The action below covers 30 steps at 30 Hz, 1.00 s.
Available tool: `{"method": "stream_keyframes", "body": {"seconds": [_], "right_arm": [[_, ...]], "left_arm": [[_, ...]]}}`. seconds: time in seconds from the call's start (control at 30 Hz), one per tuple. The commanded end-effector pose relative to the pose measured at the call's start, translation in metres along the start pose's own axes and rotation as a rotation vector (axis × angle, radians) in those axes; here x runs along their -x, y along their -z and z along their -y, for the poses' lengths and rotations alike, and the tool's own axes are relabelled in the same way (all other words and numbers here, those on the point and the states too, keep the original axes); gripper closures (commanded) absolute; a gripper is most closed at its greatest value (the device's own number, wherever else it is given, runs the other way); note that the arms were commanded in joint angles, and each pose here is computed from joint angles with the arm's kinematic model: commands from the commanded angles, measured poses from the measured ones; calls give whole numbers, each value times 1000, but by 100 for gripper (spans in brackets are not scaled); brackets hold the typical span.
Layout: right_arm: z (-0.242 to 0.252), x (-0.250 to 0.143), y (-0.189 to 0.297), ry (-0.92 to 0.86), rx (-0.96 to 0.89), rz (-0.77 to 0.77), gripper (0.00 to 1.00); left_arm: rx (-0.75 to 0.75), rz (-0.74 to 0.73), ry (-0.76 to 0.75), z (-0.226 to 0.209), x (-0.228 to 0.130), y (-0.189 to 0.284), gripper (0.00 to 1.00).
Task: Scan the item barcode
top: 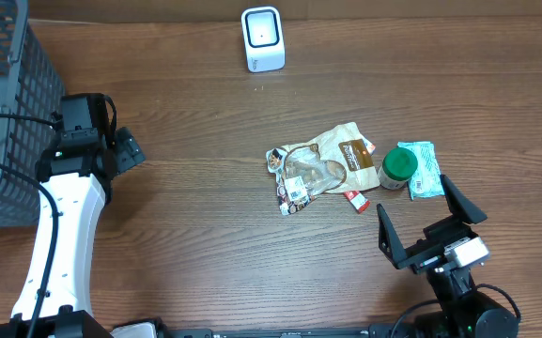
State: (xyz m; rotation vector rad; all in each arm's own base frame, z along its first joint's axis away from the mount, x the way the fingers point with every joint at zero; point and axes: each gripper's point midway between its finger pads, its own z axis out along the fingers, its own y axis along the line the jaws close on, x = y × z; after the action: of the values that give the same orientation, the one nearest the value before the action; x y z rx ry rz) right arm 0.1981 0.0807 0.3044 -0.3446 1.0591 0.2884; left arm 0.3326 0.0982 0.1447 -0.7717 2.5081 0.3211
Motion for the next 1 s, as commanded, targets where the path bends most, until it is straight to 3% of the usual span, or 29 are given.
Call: {"method": "stream_keyframes", "body": {"seconds": [0.0, 0.23, 0.6, 0.97], "right_arm": [[5, -10, 3, -2, -35, 12, 0], [9, -41, 6, -50, -62, -93, 0], [3, -132, 32, -148, -77, -475, 0], [12, -133, 34, -134, -133, -480, 0]], "left_arm": [[11, 22, 16, -3, 6, 4, 0], [11, 22, 15, -3, 6, 4, 0], [11, 22, 16, -3, 6, 4, 0], [11, 22, 16, -3, 6, 4, 0]]}}
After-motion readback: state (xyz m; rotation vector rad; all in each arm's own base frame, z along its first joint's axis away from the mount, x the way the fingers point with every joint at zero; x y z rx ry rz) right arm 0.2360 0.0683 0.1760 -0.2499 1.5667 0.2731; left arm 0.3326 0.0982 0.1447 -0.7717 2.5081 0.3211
